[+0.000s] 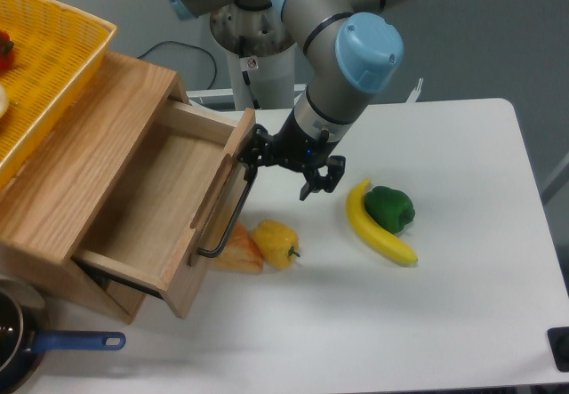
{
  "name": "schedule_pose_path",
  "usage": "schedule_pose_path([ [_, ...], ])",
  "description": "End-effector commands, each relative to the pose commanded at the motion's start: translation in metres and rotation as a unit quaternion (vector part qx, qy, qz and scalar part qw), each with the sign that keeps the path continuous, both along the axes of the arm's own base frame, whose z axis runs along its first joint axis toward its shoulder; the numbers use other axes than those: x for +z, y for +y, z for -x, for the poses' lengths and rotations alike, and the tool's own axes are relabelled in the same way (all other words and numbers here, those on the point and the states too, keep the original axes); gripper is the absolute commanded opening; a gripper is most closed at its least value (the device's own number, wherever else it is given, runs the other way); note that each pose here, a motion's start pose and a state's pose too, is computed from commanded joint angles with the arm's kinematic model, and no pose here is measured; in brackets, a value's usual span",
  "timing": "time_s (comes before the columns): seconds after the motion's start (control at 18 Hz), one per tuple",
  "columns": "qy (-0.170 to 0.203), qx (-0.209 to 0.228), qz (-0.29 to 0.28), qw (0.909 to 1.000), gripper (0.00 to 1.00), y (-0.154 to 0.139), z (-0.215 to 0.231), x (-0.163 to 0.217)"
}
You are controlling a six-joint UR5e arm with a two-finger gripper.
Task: Slide the top drawer open
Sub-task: 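Keep pulling the handle to slide the drawer fully open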
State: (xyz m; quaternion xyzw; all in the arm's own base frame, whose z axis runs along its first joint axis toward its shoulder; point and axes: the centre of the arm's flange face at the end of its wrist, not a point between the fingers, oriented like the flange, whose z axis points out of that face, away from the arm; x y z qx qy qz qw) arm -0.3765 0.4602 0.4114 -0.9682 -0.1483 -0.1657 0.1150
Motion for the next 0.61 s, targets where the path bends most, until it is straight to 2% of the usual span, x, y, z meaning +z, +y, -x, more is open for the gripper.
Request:
schedule_pose_path([
  [0.61,0.001,0.002,0.0,1.0,1.0,-0.0004,0.0044,-0.0011],
])
